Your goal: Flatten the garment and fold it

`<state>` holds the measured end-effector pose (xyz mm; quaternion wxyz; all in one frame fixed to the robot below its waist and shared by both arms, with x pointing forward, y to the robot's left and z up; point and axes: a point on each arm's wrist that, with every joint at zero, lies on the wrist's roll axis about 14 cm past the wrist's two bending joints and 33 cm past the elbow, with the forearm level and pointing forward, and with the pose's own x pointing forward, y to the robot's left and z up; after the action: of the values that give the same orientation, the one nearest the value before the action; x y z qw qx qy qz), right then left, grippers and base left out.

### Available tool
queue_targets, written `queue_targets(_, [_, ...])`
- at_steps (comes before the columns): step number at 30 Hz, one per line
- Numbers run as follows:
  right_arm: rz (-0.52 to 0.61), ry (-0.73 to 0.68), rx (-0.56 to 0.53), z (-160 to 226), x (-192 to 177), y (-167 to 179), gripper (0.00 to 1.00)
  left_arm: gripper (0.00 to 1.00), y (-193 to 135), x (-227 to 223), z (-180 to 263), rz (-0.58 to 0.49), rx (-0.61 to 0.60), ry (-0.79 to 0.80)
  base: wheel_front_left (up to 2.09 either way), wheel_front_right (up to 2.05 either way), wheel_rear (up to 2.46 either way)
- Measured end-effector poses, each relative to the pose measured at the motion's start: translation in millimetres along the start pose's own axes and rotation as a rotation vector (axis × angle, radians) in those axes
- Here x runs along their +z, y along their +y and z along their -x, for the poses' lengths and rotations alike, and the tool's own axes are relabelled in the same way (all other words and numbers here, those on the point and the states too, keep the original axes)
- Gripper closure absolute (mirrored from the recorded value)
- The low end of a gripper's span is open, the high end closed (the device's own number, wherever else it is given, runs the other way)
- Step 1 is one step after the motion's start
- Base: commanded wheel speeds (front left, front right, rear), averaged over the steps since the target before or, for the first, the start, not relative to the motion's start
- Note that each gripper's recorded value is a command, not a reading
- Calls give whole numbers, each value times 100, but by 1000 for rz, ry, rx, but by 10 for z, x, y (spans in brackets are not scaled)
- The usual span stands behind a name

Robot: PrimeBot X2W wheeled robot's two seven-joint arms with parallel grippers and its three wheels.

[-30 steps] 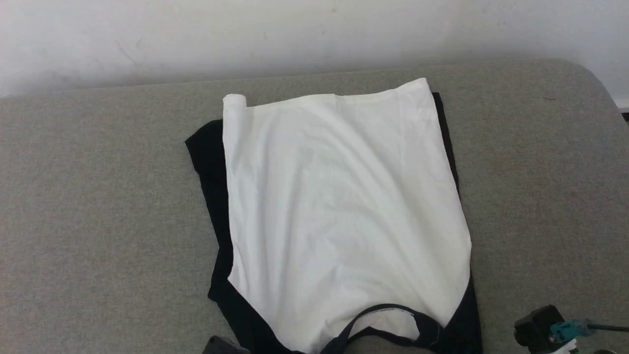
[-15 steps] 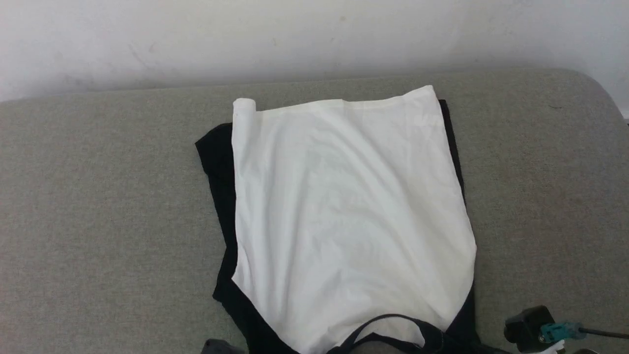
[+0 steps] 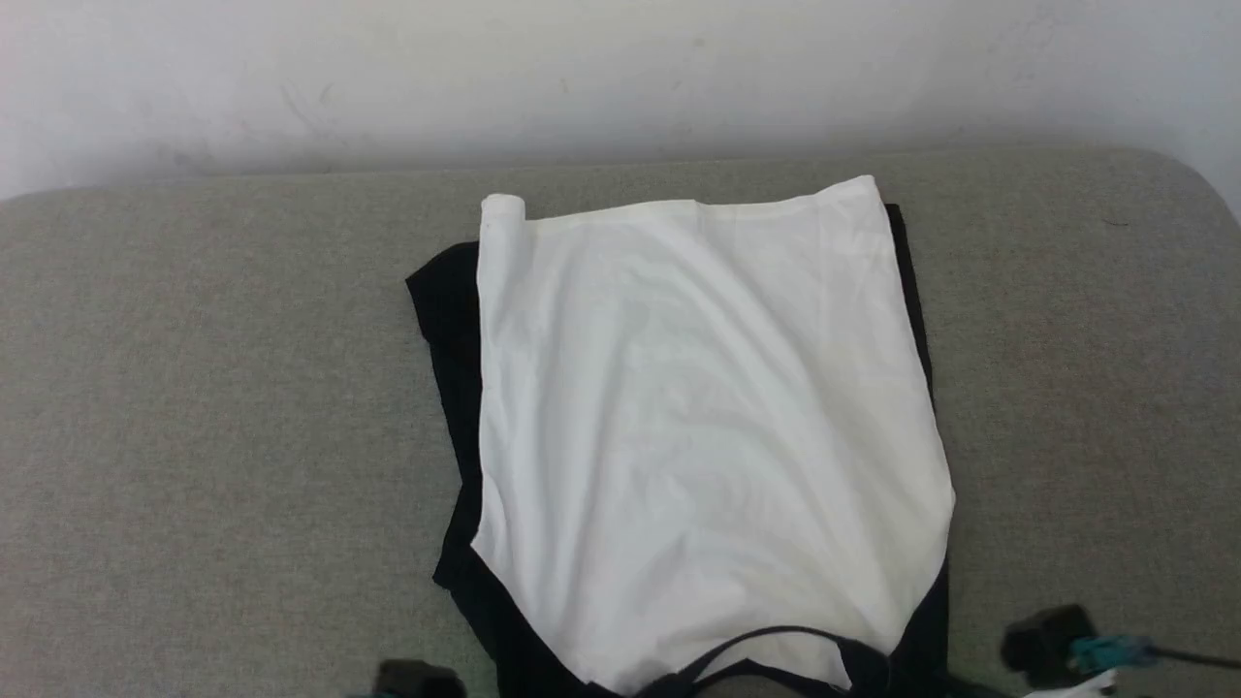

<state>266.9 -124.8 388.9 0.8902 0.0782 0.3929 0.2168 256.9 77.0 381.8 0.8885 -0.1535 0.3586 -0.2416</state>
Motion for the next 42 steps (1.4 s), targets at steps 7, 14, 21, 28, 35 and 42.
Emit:
queue_targets(7, [-99, -156, -66, 286, 480, -264, 0, 0, 23, 742, 306, 213, -21, -274, 0, 0, 0])
queue_targets(14, [-21, -527, -221, 701, 1310, -501, 0, 0, 315, 1651, 803, 96, 125, -671, 0, 0, 0])
queue_targets(21, [14, -862, -296, 820, 1754, -426, 0, 0, 556, 2052, 1009, -117, 421, -924, 0, 0, 0])
queue_targets(28, [91, -914, -361, 733, 1616, -451, 0, 0, 468, 1896, 866, -207, 514, -936, 0, 0, 0])
queue_targets(35, [70, -895, -368, 635, 1455, -501, 0, 0, 521, 1783, 799, -243, 527, -897, 0, 0, 0])
queue_targets(42, [73, -900, -372, 607, 1504, -526, 0, 0, 605, 1941, 799, -260, 489, -924, 0, 0, 0])
